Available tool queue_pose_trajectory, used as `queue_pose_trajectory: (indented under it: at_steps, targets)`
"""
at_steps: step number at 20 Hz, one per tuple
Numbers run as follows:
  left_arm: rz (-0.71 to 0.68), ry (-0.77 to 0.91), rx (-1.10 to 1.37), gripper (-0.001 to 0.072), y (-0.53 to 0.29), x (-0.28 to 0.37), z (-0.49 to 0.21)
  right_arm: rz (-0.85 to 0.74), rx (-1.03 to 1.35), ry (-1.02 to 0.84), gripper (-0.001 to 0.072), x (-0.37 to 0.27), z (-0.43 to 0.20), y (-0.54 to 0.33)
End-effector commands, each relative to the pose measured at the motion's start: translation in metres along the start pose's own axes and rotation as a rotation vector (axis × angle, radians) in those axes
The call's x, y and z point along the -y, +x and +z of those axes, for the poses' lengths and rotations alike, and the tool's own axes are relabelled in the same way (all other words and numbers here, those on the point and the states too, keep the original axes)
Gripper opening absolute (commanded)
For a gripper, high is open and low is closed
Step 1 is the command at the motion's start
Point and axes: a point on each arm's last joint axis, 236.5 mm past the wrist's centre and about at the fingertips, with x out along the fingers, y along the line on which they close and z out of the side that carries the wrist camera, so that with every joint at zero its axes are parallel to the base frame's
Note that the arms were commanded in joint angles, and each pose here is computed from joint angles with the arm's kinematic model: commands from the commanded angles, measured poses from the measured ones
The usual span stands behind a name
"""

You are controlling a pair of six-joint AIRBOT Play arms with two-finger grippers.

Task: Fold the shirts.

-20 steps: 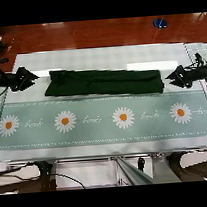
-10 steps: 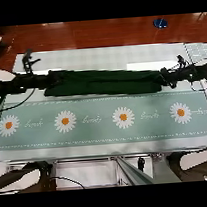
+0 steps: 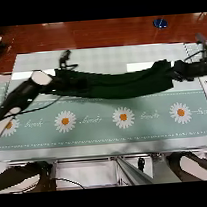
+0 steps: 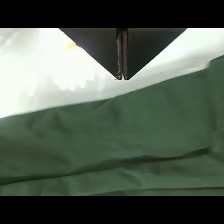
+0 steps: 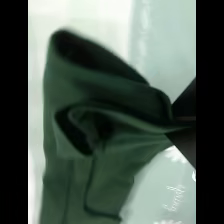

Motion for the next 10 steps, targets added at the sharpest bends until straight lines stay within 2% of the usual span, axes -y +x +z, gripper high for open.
queue_pose_trajectory:
  at_steps: [1,10]
  targets:
    - [-0.043,0.037,-0.071,0.0026,0.05,0.045,-0.02,-0.035,0.115,-0.06,0.0021,-0.034,-0.042,-0.047]
    - [-0.221,0.122,-0.361,0.0026,0.178,0.163,-0.109,0.04,0.193,-0.099,0.0021,-0.081,-0.075,-0.081]
